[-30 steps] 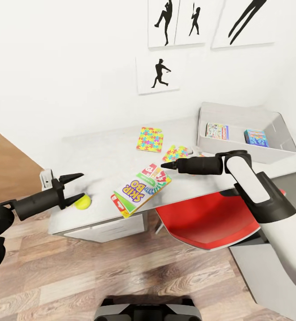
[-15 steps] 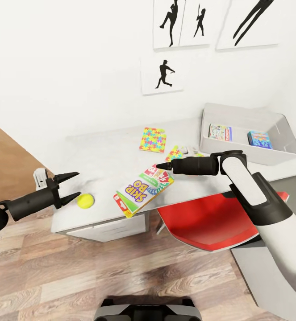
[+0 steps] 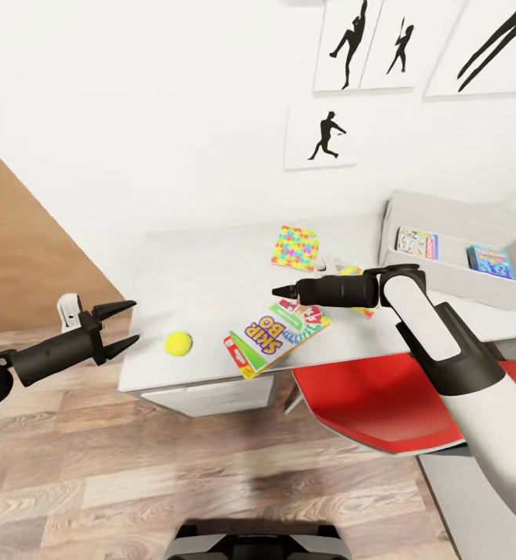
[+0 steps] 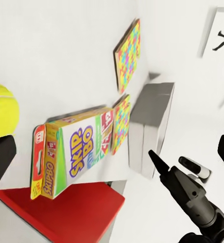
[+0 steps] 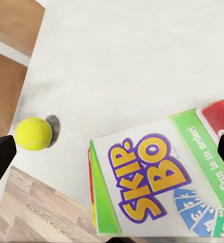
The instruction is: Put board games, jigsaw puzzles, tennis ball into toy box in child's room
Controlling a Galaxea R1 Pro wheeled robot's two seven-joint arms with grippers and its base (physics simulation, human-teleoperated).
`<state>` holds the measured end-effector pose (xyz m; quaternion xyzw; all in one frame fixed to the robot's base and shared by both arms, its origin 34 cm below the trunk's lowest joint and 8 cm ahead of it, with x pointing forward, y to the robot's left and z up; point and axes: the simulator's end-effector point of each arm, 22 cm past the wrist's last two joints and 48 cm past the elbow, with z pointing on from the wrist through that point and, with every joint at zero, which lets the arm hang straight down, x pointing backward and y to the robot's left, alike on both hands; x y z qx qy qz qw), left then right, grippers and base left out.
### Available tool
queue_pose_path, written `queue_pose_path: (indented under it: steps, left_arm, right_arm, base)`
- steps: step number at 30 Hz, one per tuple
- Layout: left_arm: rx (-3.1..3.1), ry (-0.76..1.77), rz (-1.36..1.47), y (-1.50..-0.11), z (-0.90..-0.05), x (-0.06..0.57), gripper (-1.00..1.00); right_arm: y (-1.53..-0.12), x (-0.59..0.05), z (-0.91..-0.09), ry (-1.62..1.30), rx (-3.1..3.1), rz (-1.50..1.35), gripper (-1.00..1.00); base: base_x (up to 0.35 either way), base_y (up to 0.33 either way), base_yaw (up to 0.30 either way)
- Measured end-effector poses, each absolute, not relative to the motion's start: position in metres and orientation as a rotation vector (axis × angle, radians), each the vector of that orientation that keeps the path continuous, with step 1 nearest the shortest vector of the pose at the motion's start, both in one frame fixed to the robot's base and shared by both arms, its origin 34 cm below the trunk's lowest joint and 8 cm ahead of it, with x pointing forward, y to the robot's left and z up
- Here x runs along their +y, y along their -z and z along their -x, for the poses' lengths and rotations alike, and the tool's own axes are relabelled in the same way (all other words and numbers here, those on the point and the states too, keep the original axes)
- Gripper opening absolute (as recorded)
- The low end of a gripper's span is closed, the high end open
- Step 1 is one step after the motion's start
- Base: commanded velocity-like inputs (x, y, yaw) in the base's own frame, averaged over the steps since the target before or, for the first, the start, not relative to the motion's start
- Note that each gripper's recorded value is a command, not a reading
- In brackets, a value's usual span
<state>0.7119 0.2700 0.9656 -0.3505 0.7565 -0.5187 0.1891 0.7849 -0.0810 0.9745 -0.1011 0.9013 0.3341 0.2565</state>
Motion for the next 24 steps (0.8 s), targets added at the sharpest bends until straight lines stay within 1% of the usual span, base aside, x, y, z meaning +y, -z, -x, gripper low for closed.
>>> queue_pose_path:
  steps: [24]
  left_arm:
    - [2.12, 1.448, 0.983, -0.971, -0.701, 0.283, 1.0]
  right_arm:
    - [-0.977, -0.084, -0.787, -0.869, 2.456, 0.259, 1.0]
  base:
    - [0.0, 0.0, 0.265]
